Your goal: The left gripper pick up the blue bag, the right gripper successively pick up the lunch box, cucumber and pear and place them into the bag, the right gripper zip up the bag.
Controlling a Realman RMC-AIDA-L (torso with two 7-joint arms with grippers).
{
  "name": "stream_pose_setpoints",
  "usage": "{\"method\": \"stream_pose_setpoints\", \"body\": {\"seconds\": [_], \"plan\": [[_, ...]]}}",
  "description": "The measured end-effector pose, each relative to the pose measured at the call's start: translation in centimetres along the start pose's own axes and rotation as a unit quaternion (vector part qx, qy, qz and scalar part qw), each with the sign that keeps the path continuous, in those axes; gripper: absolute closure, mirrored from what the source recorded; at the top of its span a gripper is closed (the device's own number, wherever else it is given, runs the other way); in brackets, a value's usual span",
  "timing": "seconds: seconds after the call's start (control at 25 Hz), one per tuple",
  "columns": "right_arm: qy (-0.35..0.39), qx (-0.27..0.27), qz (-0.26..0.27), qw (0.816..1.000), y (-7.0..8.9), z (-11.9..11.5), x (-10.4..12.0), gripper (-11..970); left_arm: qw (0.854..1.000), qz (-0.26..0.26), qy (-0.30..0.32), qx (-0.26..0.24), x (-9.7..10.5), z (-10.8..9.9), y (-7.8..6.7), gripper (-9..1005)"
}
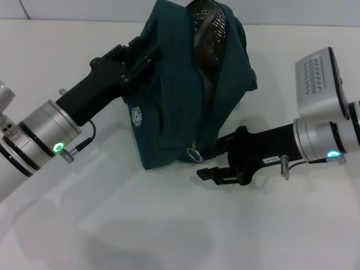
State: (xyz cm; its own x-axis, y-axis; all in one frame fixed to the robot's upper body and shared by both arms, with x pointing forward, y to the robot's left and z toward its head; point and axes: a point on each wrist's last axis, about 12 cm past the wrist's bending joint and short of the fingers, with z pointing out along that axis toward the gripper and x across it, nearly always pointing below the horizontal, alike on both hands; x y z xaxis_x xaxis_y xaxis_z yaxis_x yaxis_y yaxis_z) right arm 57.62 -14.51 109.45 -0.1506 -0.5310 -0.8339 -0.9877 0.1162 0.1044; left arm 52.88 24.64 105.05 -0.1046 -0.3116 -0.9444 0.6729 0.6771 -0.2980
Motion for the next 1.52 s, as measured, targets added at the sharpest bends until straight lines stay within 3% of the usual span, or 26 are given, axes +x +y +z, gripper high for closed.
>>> {"method": "stream_pose_setpoints", "body": {"seconds": [0.36,0.84,1.2,1.52], "plan": [[0.006,0.021,-0.014,1.000,-0.1,1.3,-0.5,540,1.000,0.001,-0.001,0.003,-0.1,0.2,0.0,454],[0.025,0.035,-0.074,0.996,0.4,2.9,-0.9,739,1.000,-0.005,0.000,0.004,0.1,0.5,-0.2,453],[-0.019,0.046,-0.116,0.992,0.8,2.7,-1.1,876,1.000,-0.007,0.000,0.003,0.1,0.5,-0.2,452],[-0.024,0.056,-0.144,0.988,0.6,2.6,-1.0,912,0.999,-0.021,-0.022,-0.022,0.1,-0.3,0.1,309]]}}
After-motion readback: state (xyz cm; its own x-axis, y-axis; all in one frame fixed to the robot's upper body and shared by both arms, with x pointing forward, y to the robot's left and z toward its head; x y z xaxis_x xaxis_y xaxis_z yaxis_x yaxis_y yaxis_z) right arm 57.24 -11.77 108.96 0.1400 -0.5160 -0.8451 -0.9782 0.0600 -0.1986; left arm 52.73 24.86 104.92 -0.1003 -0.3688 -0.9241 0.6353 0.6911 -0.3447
